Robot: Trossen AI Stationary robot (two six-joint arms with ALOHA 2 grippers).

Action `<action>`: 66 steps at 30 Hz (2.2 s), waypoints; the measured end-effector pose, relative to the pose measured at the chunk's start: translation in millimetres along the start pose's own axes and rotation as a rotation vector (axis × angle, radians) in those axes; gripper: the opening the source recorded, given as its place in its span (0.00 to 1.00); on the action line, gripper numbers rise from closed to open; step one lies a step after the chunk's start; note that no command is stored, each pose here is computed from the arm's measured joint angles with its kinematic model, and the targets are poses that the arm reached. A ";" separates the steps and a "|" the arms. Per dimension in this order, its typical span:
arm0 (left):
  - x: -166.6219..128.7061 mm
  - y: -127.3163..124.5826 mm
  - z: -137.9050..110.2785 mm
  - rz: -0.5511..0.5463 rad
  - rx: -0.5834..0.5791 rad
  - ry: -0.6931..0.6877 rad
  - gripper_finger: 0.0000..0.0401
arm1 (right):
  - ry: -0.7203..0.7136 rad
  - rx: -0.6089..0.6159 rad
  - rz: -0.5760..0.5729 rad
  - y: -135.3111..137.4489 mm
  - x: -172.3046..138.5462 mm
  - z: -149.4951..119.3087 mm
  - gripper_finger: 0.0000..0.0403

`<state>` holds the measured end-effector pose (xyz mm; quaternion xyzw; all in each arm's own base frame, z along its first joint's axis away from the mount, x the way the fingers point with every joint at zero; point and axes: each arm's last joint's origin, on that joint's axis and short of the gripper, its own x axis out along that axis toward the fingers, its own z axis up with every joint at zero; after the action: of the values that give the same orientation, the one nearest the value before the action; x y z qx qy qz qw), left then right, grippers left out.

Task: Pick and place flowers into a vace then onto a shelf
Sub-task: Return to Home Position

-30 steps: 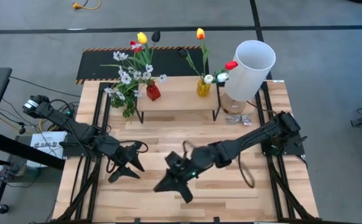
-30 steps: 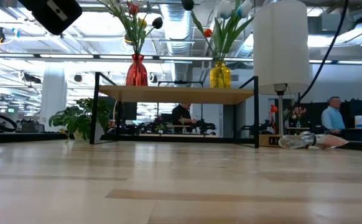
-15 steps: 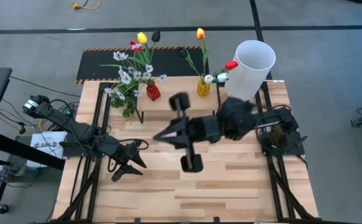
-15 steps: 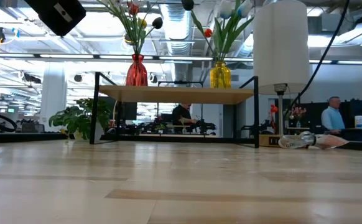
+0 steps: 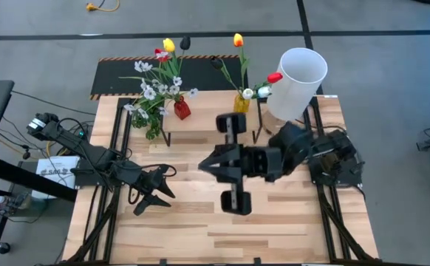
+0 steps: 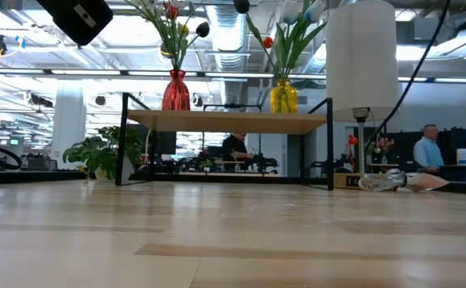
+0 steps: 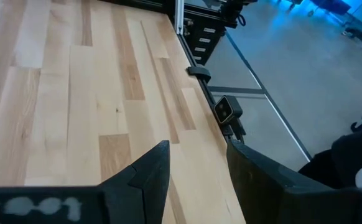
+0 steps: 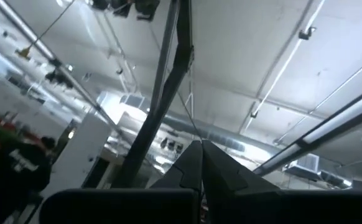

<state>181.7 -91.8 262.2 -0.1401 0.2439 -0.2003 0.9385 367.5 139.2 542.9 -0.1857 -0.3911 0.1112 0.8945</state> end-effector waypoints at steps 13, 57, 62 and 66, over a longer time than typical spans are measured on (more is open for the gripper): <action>0.0 0.0 0.0 0.000 0.013 0.000 0.37 | -0.253 0.083 -0.376 57.4 -84.8 -77.6 0.00; -71.2 -6.1 111.5 0.361 0.184 -0.649 0.37 | 0.251 0.294 -0.335 -20.8 -314.8 37.8 0.00; -112.8 -10.9 113.5 0.458 0.217 -0.684 0.37 | 0.240 0.296 -0.339 -21.4 -331.7 48.0 0.00; -143.5 -10.3 102.0 0.519 0.189 -0.700 0.37 | 0.224 0.302 -0.345 -20.4 -342.5 51.2 0.00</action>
<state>116.0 -20.3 409.4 -0.0470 -0.0807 0.0800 0.9924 101.4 15.4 358.0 0.0081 -0.2942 -0.0071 0.9557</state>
